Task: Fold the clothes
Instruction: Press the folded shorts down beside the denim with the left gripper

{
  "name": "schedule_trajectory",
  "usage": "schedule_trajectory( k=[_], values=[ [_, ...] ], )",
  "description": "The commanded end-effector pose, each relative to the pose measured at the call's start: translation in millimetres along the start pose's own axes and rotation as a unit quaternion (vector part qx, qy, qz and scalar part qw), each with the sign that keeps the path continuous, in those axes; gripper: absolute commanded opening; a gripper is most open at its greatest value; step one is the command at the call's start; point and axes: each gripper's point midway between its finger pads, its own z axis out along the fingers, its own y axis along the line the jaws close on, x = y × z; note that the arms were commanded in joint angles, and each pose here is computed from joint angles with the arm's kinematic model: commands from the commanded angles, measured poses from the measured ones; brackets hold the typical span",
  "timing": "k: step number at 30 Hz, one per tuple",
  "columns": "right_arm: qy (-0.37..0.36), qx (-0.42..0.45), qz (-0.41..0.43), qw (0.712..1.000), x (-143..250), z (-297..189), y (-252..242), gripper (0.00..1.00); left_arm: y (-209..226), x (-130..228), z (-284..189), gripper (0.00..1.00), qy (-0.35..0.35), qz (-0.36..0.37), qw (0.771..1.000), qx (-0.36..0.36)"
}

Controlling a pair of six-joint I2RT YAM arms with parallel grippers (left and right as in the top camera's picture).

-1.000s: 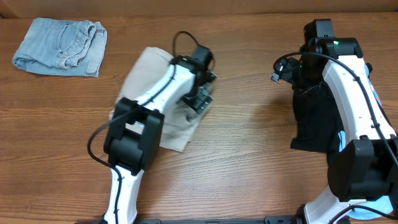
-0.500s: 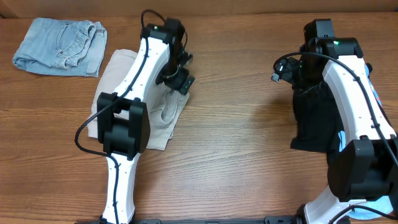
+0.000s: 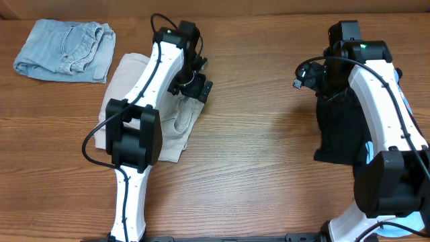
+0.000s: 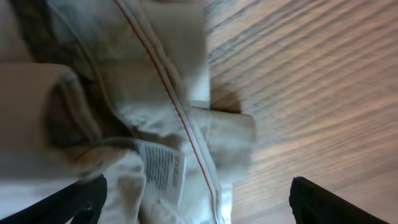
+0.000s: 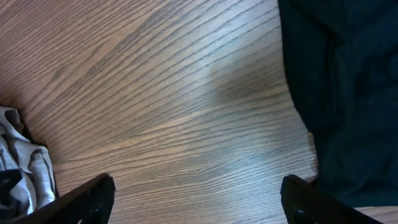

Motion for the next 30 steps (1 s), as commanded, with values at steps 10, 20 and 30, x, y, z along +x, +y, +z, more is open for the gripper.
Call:
schedule_trajectory(
  k=[10, 20, 30],
  values=[
    [-0.02, -0.008, -0.012, 1.0, -6, -9, 2, 0.89, 5, 32, 59, 0.89, 0.048, -0.018, 0.999, -0.006],
    [-0.022, -0.009, -0.012, 1.0, -7, -9, 3, 0.89, 11, 48, 104, 0.72, 0.044, -0.017, 0.999, -0.016],
    [-0.023, -0.01, -0.012, 1.0, -8, -9, 3, 0.89, 14, 68, 135, 0.35, 0.049, -0.017, 0.999, -0.018]
  ],
)
